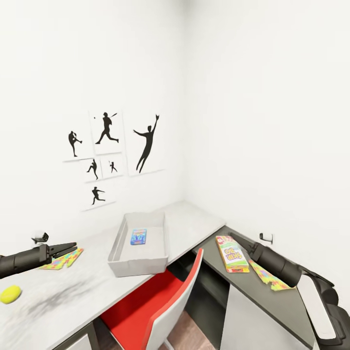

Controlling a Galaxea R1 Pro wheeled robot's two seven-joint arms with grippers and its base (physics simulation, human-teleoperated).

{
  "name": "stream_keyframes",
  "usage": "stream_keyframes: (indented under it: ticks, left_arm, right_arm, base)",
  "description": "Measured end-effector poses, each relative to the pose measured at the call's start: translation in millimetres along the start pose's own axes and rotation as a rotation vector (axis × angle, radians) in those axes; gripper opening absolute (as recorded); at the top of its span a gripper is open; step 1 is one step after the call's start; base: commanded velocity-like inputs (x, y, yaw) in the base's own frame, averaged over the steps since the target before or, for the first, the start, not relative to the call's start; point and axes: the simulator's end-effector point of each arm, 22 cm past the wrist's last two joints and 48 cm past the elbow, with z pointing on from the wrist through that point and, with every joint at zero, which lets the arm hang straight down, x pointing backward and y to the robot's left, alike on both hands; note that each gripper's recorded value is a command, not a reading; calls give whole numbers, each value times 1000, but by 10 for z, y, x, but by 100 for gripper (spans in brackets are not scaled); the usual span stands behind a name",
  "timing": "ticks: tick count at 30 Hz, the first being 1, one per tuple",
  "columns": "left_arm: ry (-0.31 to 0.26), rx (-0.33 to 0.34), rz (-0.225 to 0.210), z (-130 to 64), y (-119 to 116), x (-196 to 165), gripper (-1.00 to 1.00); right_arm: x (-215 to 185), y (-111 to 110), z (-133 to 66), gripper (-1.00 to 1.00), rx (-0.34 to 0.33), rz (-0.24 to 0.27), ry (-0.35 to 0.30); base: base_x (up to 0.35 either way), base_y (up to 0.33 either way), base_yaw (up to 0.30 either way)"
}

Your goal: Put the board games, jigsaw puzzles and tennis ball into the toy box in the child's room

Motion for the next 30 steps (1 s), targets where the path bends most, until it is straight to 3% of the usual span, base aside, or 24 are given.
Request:
stream_keyframes:
  ticks: [8, 13, 30]
  left_arm:
    - [-4, 3, 7, -11, -33, -19, 100]
    - [-4, 3, 7, -11, -34, -20, 100]
    - [-4, 3, 7, -12, -37, -20, 100]
  right_arm:
    - [-59, 5, -35, 100, 3, -1, -16]
    - [-125, -129, -143, 100, 33, 23, -47]
    - [-85, -241, -188, 100, 51, 57, -51]
  base:
    - [-91, 0, -172]
    - [-105, 0, -247]
    - [-68, 25, -277]
